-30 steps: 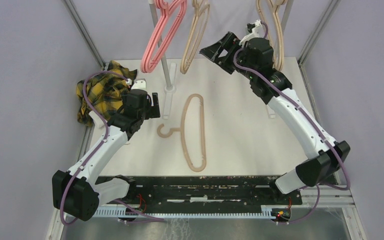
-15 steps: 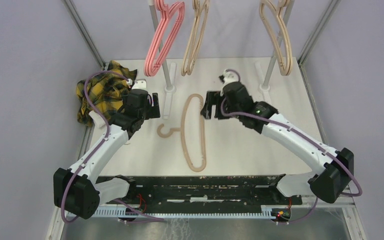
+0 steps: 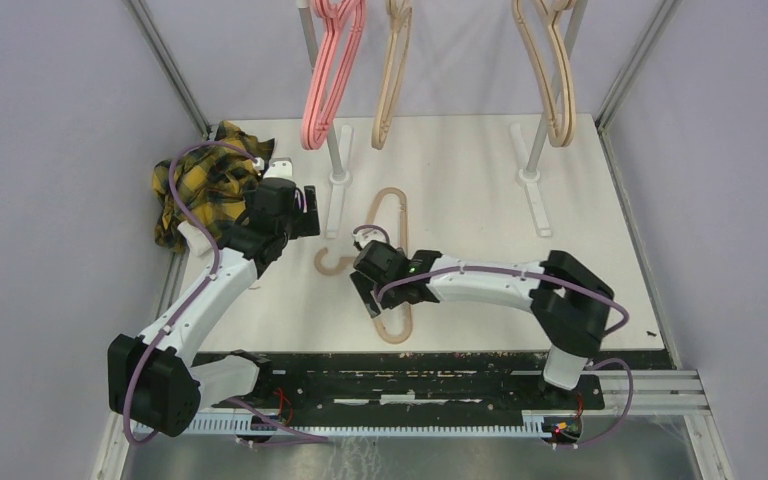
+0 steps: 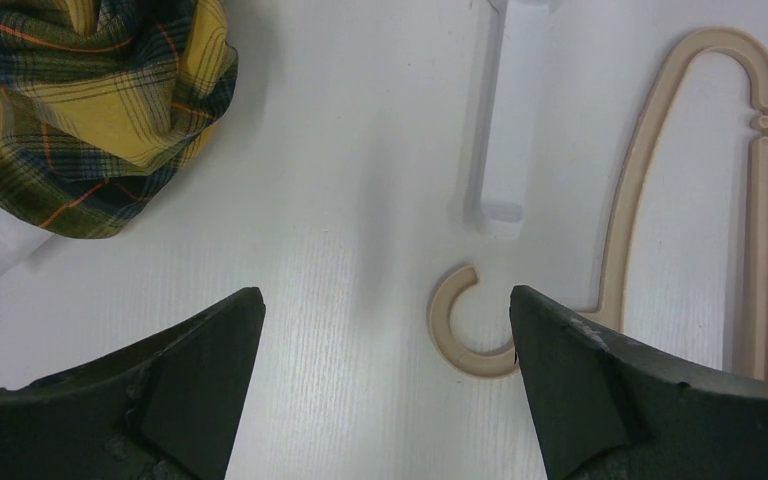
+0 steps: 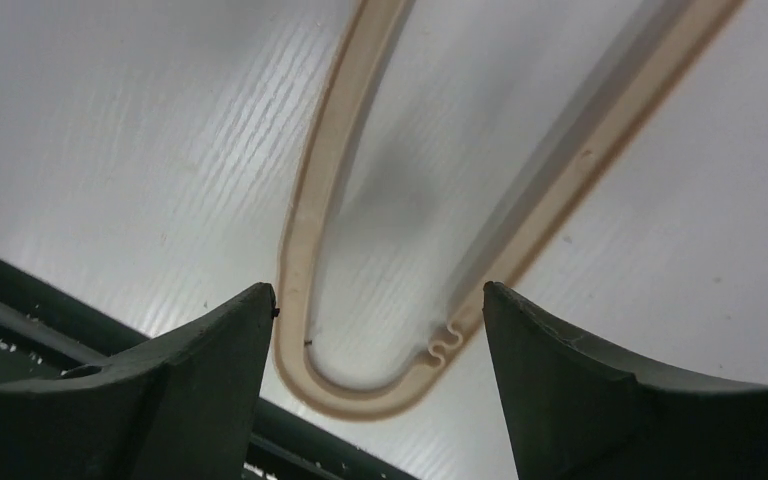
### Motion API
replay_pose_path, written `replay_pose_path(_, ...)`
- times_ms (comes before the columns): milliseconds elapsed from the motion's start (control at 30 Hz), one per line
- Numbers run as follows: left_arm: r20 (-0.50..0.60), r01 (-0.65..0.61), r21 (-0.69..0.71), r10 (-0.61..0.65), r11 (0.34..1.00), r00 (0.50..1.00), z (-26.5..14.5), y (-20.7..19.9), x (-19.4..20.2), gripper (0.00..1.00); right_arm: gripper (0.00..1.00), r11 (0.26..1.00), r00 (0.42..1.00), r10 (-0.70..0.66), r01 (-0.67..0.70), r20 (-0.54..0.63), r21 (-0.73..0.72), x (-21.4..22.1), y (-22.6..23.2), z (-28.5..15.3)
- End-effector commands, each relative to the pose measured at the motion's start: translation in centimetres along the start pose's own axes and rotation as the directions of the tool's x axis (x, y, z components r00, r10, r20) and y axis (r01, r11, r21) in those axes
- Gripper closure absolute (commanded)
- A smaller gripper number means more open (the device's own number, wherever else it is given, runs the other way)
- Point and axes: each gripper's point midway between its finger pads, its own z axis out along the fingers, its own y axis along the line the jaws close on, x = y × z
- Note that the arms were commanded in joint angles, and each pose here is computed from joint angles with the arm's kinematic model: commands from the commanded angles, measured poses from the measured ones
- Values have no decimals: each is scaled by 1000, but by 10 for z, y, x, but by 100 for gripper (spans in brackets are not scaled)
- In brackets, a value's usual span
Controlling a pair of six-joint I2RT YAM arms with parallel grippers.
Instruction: Organize the hangers
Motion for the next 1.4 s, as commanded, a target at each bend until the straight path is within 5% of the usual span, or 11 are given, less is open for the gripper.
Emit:
replay_pose_path(0, 39, -3, -1, 3, 1000, 999, -2, 1, -12, 1, 17, 1000, 997, 5, -5, 76, -2, -32, 18, 23)
replay_pose_path(467, 35, -10, 20, 9, 1000, 999, -1, -3, -11, 1, 23, 1000, 999, -15, 14, 49, 1, -35, 35, 69)
replay_pose_path(700, 34, -14, 14, 14, 1000, 999, -1, -1, -10, 1, 38, 991, 999, 26, -30, 30, 128, -11, 7, 82)
replay_pose_path(967, 36, -13, 12, 12, 1000, 999, -2, 0, -10, 1, 80, 990, 996, 78, -73, -35, 122, 23, -9, 91)
replay_pose_path(1367, 39, -8, 5, 8, 1000, 999, -2, 1, -11, 1, 94, 959, 962, 271, -268, 20, -97, 16, -54, 2)
